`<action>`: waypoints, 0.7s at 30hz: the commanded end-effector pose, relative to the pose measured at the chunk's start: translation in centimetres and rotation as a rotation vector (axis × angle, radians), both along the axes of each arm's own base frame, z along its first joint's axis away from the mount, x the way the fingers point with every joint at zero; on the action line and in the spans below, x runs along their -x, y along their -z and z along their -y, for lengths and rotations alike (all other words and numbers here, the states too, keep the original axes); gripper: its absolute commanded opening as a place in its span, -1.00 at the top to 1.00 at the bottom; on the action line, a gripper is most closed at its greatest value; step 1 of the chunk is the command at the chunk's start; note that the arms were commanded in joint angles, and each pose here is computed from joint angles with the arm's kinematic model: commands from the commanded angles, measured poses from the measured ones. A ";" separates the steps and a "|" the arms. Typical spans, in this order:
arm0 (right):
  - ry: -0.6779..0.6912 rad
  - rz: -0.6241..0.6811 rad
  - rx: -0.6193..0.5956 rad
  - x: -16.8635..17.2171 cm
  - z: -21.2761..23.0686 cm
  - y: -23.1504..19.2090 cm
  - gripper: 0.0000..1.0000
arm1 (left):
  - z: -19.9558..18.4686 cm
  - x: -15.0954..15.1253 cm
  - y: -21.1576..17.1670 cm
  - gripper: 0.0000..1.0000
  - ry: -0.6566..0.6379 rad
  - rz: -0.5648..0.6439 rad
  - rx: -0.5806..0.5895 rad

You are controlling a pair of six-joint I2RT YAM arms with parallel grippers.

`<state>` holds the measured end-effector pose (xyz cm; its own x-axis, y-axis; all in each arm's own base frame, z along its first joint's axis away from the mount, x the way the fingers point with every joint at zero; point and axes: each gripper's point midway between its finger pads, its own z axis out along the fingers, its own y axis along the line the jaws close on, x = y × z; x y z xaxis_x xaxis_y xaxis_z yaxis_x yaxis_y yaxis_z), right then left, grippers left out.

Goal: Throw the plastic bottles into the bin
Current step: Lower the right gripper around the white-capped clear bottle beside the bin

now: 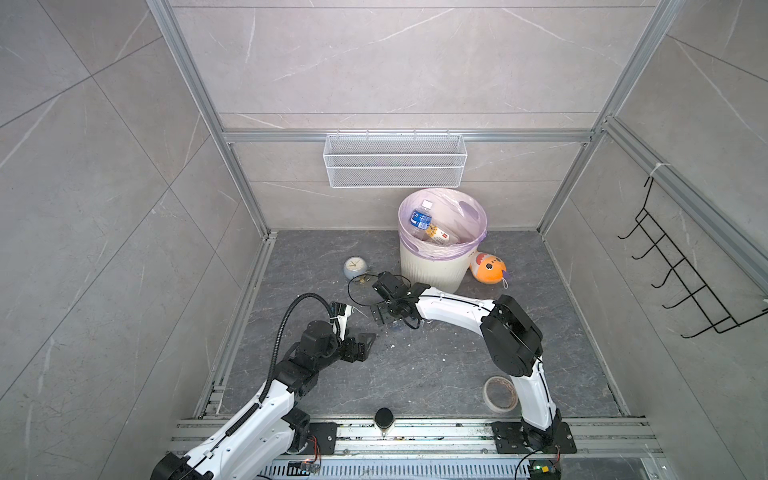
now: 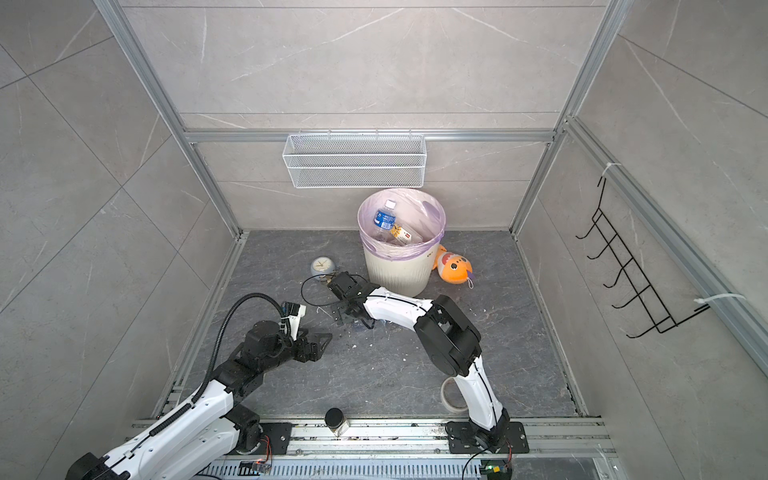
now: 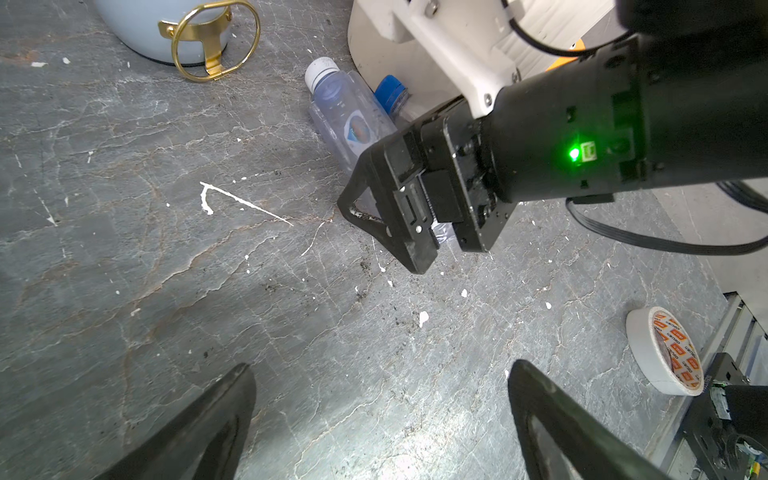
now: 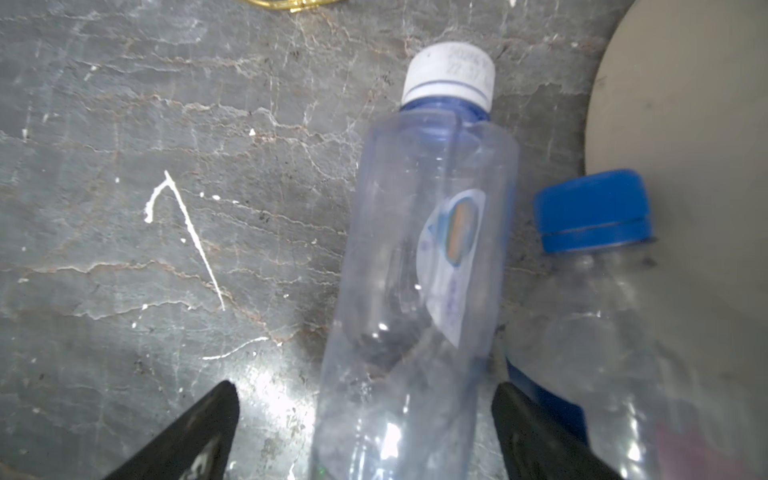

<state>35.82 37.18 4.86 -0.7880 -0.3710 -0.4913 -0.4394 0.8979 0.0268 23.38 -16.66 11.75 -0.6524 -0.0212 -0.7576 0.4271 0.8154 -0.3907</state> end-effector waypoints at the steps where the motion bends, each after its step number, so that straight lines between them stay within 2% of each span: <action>1: 0.000 -0.020 -0.011 -0.1 -0.6 0.5 -0.89 | 0.4 -0.2 -1.0 -0.93 0.026 0.054 0.010; 5: 0.001 -0.032 -0.015 -0.2 -0.9 1.0 -0.77 | 0.5 -0.2 -1.0 -0.93 0.029 0.054 0.010; 11: 0.004 -0.034 -0.022 0.0 -0.8 1.2 -0.42 | 0.5 -0.2 -0.9 -0.93 0.028 0.054 0.008; 14: -0.009 -0.027 -0.042 0.4 -0.8 0.7 -0.34 | 0.4 -0.3 -0.9 -0.93 0.021 0.054 0.003; 17: -0.015 -0.003 -0.065 1.1 -0.4 -0.1 -0.14 | 0.3 -0.4 -0.8 -0.94 0.016 0.052 0.001; 21: -0.024 0.042 -0.101 2.1 0.1 -1.4 -0.06 | 0.3 -0.5 -0.8 -0.94 0.013 0.047 -0.002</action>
